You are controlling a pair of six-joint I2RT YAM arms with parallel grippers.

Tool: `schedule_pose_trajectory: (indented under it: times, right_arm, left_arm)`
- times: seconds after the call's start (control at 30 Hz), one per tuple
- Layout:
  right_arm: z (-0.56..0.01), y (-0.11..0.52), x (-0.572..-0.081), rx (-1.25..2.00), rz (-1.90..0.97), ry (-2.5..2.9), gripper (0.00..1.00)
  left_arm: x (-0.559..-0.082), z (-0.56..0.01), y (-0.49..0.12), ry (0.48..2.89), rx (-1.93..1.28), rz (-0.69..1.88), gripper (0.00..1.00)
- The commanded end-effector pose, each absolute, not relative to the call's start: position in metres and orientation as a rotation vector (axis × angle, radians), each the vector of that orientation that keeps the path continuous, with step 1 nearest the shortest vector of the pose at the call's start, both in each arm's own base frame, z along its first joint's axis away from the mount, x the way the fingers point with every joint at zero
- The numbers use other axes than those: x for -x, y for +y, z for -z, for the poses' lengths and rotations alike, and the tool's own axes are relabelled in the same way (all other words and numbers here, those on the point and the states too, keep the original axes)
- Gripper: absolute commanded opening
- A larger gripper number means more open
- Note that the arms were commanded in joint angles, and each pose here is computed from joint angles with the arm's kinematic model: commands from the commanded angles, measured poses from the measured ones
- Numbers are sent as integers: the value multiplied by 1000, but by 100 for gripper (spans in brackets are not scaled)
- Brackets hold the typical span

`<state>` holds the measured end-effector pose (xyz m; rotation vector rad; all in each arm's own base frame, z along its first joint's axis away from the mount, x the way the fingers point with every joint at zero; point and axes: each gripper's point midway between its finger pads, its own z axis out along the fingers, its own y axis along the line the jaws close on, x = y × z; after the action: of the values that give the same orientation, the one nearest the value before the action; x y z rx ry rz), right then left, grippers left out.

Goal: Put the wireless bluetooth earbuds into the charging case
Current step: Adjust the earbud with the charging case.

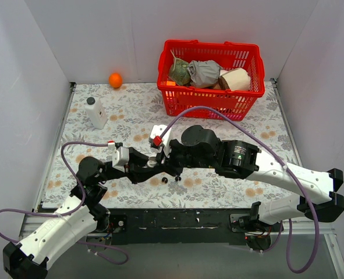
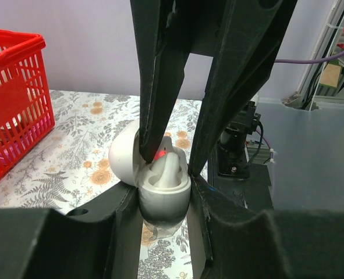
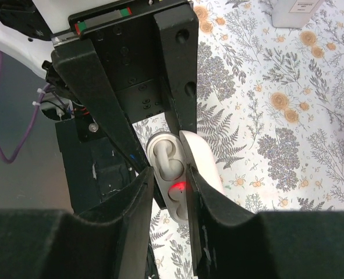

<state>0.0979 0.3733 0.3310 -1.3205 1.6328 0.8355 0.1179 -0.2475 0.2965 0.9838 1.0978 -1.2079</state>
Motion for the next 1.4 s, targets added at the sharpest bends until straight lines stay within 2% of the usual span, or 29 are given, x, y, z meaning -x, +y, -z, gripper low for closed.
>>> schedule_pose_trajectory:
  times: [0.0, 0.13, 0.37, 0.47, 0.73, 1.37]
  right_arm:
    - [-331, 378, -113, 1274, -777, 1619, 36]
    - [-333, 378, -113, 1262, -786, 1606, 33]
    - [-347, 382, -112, 1215, -835, 1577, 34]
    - [-350, 383, -113, 1195, -845, 1571, 29]
    - [-348, 386, -112, 1196, -853, 1575, 2]
    - [-352, 382, -111, 1169, -871, 1548, 1]
  left_arm:
    - [-110, -308, -246, 1042, -1008, 1218, 0]
    - [-109, -308, -246, 1042, -1010, 1218, 0]
    - [-109, -304, -246, 1050, -1008, 1223, 0]
    - [-109, -304, -246, 1046, -1010, 1225, 0]
    - [-107, -305, -245, 1040, -1008, 1221, 0]
    - [-112, -307, -245, 1057, -972, 1225, 0]
